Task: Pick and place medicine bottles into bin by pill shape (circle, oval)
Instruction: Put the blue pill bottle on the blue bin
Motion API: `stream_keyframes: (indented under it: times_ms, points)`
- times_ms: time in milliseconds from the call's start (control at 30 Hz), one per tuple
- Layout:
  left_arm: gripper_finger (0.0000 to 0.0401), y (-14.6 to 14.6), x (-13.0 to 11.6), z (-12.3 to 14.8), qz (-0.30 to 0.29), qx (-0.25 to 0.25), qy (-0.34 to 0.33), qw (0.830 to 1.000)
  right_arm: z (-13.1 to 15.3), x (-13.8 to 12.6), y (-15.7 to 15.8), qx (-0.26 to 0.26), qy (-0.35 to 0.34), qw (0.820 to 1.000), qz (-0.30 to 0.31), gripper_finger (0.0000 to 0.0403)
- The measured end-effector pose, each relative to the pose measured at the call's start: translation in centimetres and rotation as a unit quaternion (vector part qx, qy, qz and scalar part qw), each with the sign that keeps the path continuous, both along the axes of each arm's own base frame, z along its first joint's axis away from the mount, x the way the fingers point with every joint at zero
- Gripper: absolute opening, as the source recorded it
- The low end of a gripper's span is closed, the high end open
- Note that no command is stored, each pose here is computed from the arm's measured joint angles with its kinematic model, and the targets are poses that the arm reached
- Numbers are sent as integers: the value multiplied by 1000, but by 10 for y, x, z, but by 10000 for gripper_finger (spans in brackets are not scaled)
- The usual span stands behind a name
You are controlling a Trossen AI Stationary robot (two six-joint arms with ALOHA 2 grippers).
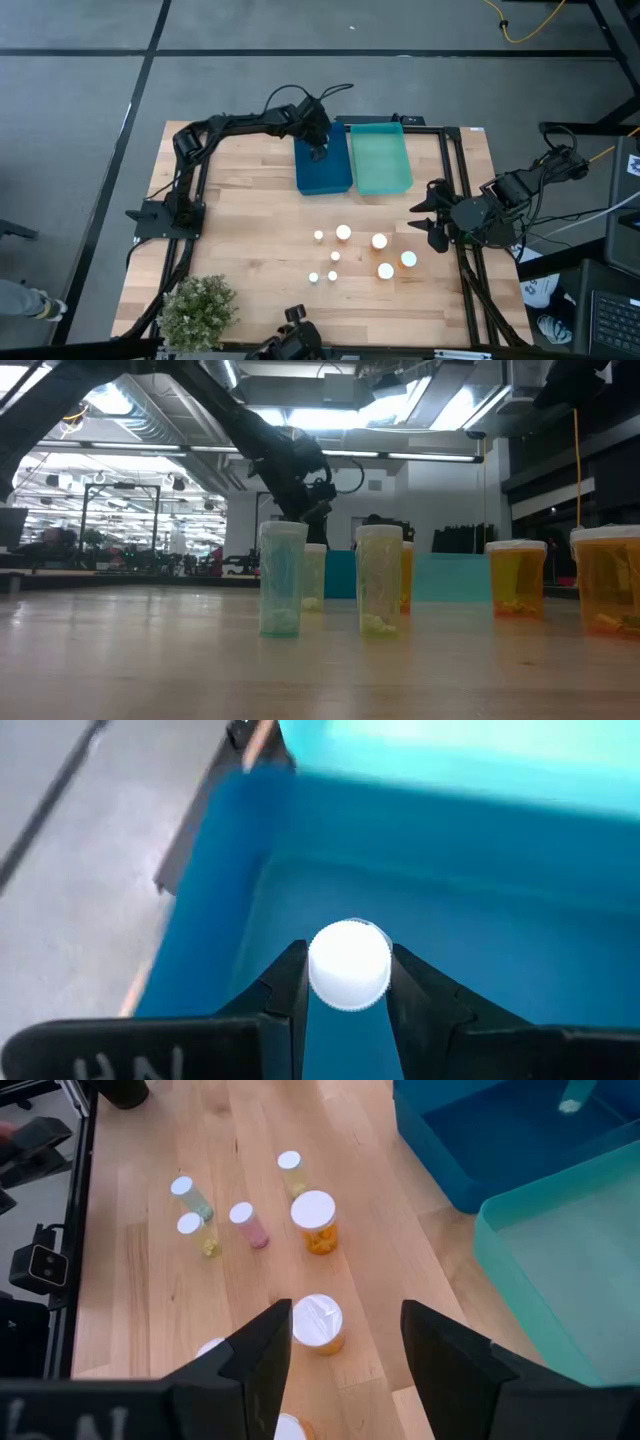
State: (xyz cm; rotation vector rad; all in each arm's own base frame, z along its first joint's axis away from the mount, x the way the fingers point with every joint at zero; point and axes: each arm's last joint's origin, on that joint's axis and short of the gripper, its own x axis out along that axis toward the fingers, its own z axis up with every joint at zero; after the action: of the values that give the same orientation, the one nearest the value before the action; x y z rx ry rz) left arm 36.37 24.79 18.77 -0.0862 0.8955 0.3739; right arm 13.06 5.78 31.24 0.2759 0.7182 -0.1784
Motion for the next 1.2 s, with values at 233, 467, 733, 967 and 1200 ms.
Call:
stream_keyframes:
  times_ms: [233,467,733,967,1200]
  points:
    - [101,-1,-1,0,-3,0,3,1000,-1,2,1,-1,4,1000,-1,190]
    - [134,-2,-3,-2,-1,-11,18,1000,-2,3,1,-3,6,1000,0,191]
    - [141,-2,-3,-2,1,-12,18,1000,-2,3,1,-3,6,1000,0,191]
    - [142,-2,-3,-2,1,-12,19,1000,-2,3,1,-3,6,1000,0,191]
    - [142,-3,-1,4,-1,-9,14,1000,-2,3,1,-3,6,1000,0,191]
